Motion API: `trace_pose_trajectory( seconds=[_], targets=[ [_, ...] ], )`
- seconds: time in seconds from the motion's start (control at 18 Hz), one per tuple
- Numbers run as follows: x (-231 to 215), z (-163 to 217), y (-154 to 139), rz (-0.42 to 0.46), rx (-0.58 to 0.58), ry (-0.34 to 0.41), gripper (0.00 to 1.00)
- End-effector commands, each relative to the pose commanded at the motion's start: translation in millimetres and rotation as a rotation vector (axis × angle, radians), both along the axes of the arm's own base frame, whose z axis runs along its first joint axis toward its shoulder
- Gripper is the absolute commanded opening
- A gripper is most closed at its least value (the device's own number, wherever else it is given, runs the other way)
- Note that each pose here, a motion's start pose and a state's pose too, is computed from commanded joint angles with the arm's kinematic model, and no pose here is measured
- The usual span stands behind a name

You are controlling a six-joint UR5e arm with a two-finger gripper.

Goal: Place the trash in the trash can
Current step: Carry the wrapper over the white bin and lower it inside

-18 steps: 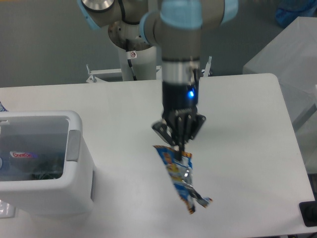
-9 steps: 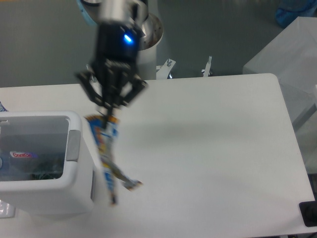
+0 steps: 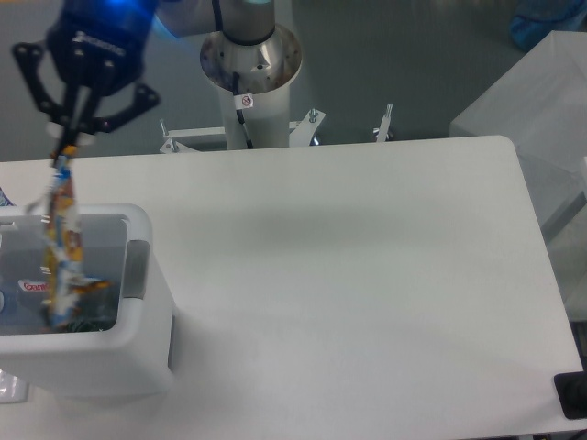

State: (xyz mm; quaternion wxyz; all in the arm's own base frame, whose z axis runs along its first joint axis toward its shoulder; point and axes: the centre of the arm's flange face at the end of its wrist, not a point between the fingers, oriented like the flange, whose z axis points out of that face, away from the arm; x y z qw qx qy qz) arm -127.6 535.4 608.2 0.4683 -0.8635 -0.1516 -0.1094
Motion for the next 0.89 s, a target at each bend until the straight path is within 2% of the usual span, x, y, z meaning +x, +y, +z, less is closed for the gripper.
trace_pose_trajectory(
  seconds=[0.11, 0.28, 0.44, 0.67, 0.89],
  targets=[
    [8, -21, 0, -0.109, -0.027, 0.121, 0.0],
    [9, -29, -1, -0.177, -0.035, 0.208, 0.0],
    [7, -33, 2, -0.258, -0.033, 0.326, 0.0],
    [6, -34, 3, -0.283, -0.03, 0.363, 0.0],
    [9, -62, -2, -0.346, -0.066, 0.398, 0.0]
  ],
)
